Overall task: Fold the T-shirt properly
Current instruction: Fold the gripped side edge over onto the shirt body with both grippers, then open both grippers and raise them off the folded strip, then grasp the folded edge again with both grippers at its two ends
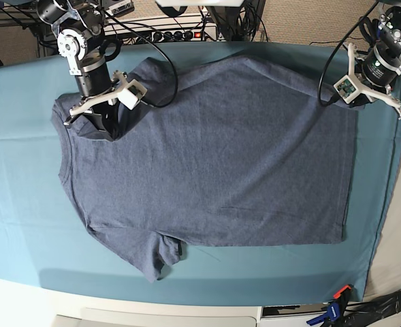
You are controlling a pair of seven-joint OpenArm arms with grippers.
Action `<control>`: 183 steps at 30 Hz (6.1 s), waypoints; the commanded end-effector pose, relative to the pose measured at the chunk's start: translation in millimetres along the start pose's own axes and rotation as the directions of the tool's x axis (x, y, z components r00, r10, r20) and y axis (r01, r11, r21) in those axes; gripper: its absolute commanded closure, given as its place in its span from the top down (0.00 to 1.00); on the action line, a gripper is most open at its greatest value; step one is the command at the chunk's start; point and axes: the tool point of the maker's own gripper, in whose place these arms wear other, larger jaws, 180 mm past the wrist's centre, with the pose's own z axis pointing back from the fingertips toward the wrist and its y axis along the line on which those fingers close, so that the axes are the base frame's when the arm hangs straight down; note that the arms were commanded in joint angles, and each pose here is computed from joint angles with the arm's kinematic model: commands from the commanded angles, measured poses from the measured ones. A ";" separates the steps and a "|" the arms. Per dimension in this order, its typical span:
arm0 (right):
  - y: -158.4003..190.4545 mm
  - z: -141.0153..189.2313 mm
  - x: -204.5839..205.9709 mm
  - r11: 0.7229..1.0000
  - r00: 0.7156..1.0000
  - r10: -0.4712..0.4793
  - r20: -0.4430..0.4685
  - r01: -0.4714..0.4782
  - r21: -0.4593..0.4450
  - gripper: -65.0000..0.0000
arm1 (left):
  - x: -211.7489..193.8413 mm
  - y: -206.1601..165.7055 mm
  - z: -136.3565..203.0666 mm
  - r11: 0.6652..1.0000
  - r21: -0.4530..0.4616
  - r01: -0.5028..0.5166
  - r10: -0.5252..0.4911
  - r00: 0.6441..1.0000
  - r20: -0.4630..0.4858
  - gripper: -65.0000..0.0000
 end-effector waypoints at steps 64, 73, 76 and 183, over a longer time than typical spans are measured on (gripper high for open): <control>-18.8 -63.3 -63.2 0.983 0.975 -0.107 -0.195 0.074 -0.170 0.00 | -13.4 43.0 -47.3 0.997 0.024 -0.076 0.076 0.997 0.021 0.00; -19.2 -63.0 -63.4 0.982 0.975 -0.107 -0.195 0.073 -0.173 0.00 | -10.9 42.3 -47.2 0.996 0.019 -0.089 0.088 0.996 0.035 0.00; -19.4 -63.3 -62.0 0.982 0.977 -0.105 -0.187 0.073 -0.173 0.00 | -7.8 42.8 -47.1 0.996 0.019 -0.088 0.087 0.995 0.052 0.02; 24.6 21.7 -148.0 0.946 0.909 0.243 -0.338 -0.145 0.290 0.52 | 19.0 -24.8 0.2 0.988 -0.156 0.016 -0.010 0.999 0.036 0.42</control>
